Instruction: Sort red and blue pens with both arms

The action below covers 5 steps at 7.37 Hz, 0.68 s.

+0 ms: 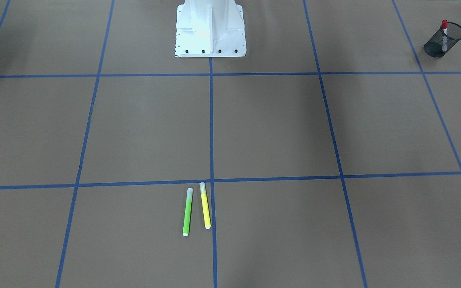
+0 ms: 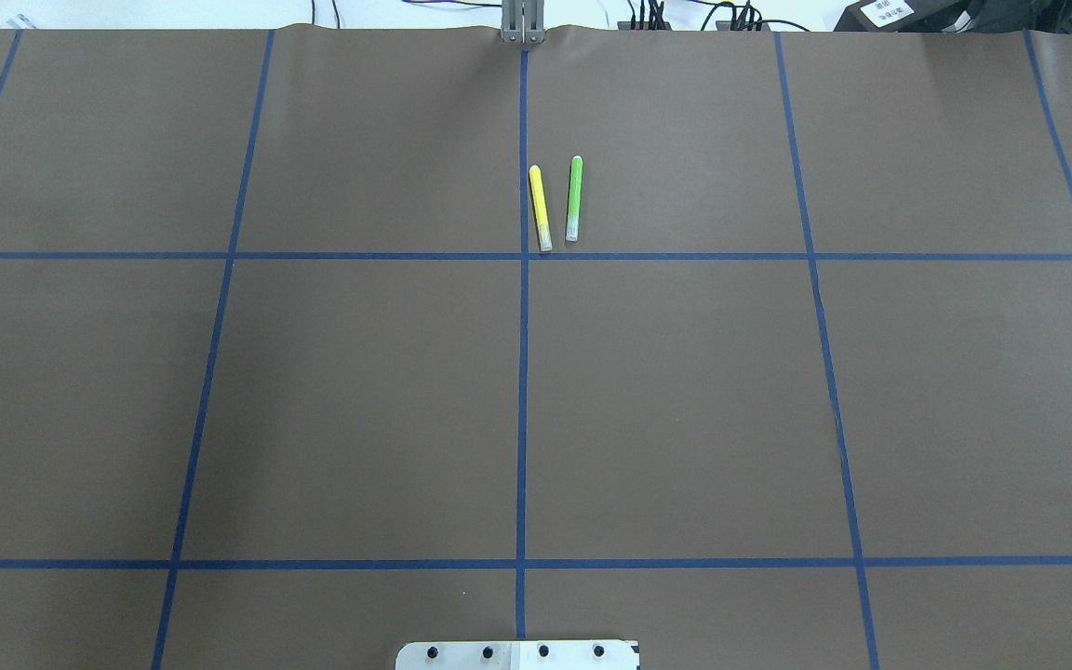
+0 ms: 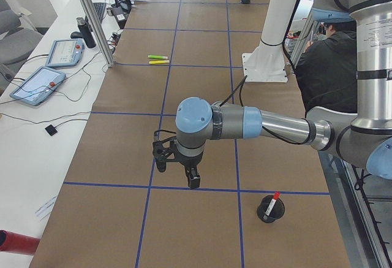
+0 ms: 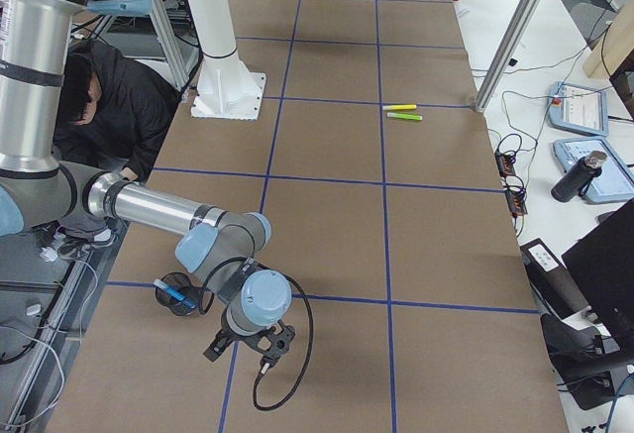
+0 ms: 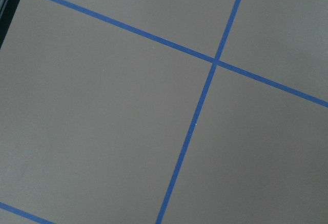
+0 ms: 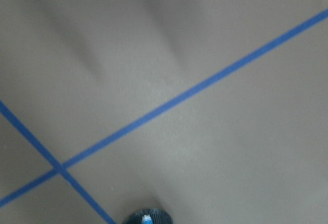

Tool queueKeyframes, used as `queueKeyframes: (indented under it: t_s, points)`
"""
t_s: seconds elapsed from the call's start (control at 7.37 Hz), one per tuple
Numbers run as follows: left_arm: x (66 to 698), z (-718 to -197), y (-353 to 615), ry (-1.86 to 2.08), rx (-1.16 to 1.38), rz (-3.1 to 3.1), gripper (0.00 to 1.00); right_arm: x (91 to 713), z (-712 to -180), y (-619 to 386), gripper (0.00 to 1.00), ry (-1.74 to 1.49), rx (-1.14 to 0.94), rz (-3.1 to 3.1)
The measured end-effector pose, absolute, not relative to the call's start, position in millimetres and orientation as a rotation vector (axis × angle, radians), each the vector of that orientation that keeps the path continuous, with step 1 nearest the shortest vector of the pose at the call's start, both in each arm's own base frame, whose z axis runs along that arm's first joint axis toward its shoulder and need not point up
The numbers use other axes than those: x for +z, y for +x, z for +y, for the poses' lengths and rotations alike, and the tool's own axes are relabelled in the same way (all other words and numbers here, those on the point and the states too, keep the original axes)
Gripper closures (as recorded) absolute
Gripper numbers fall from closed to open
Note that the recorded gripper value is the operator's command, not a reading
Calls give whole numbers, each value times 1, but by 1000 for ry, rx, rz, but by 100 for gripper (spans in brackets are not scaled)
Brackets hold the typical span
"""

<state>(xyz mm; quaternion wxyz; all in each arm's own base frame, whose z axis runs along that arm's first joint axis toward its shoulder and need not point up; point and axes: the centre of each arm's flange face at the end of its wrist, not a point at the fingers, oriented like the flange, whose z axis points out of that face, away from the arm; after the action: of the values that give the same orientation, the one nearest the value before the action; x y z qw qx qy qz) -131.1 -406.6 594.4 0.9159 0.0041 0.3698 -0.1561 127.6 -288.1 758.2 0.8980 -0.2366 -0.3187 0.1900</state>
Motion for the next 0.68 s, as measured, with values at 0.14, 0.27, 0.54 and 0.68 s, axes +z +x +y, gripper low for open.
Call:
queueKeyframes:
  t_s: [0.14, 0.27, 0.54, 0.68]
  points:
    - [607, -406, -131, 55, -303, 756, 0, 750, -304, 129, 0, -397, 435, -670]
    - [616, -404, -130, 100, -286, 753, 0, 739, -319, 128, 0, -321, 453, -700]
    - [620, -402, -126, 148, -255, 752, 0, 708, -353, 130, 0, -185, 427, -761]
    - [621, -405, -114, 141, -230, 754, 0, 694, -365, 131, 0, -111, 397, -775]
